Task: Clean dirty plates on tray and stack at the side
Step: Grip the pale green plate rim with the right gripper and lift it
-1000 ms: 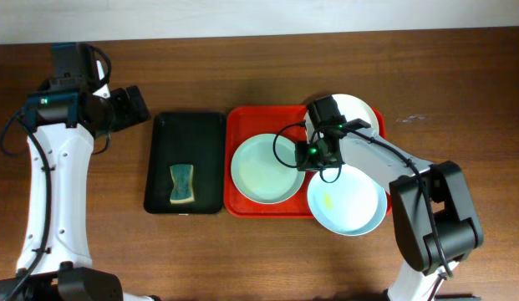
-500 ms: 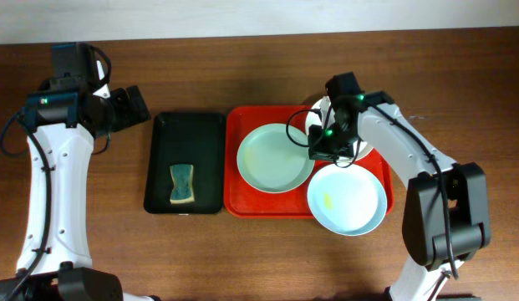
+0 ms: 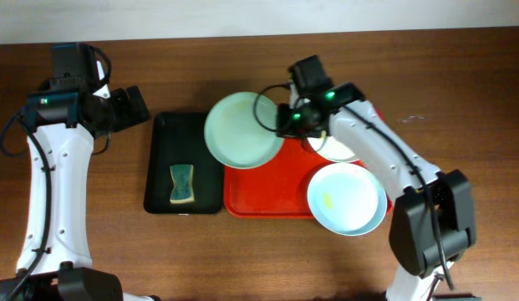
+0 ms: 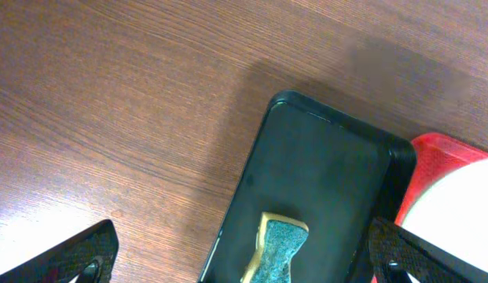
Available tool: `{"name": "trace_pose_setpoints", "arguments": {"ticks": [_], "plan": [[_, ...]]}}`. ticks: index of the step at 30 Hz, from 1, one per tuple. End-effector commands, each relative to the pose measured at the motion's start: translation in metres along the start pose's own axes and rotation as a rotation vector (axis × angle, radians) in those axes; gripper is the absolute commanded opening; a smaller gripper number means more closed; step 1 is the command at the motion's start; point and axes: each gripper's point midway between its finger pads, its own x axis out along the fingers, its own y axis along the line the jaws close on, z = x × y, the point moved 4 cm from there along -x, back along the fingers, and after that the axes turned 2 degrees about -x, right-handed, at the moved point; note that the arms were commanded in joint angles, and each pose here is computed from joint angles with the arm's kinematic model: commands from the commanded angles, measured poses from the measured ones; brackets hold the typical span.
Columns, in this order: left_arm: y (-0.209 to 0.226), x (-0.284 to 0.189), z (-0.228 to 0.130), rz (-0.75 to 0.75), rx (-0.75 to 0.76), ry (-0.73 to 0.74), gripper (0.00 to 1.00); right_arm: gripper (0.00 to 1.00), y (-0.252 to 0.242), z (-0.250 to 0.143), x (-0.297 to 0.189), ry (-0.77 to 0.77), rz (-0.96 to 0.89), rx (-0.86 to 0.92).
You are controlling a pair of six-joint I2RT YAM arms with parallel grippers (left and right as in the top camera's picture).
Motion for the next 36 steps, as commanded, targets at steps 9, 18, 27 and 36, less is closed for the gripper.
{"name": "trace_pose_setpoints", "arguments": {"ticks": [9, 18, 27, 36], "plan": [[0.001, -0.002, 0.002, 0.003, -0.013, -0.009, 0.99, 0.04, 0.083, 0.024, -0.001, -0.374, -0.071, -0.123], [0.001, -0.002, 0.002, 0.003, -0.013, -0.009, 0.99, 0.04, 0.103, 0.042, -0.019, -0.596, -0.252, -0.368], [0.001, -0.002, 0.002, 0.003, -0.013, -0.009, 0.99, 0.04, 0.139, 0.045, -0.041, -0.76, -0.427, -0.662], [0.001, -0.002, 0.002, 0.003, -0.013, -0.009, 0.99, 0.04, 0.172, 0.058, -0.09, -0.959, -0.724, -0.921]]}}
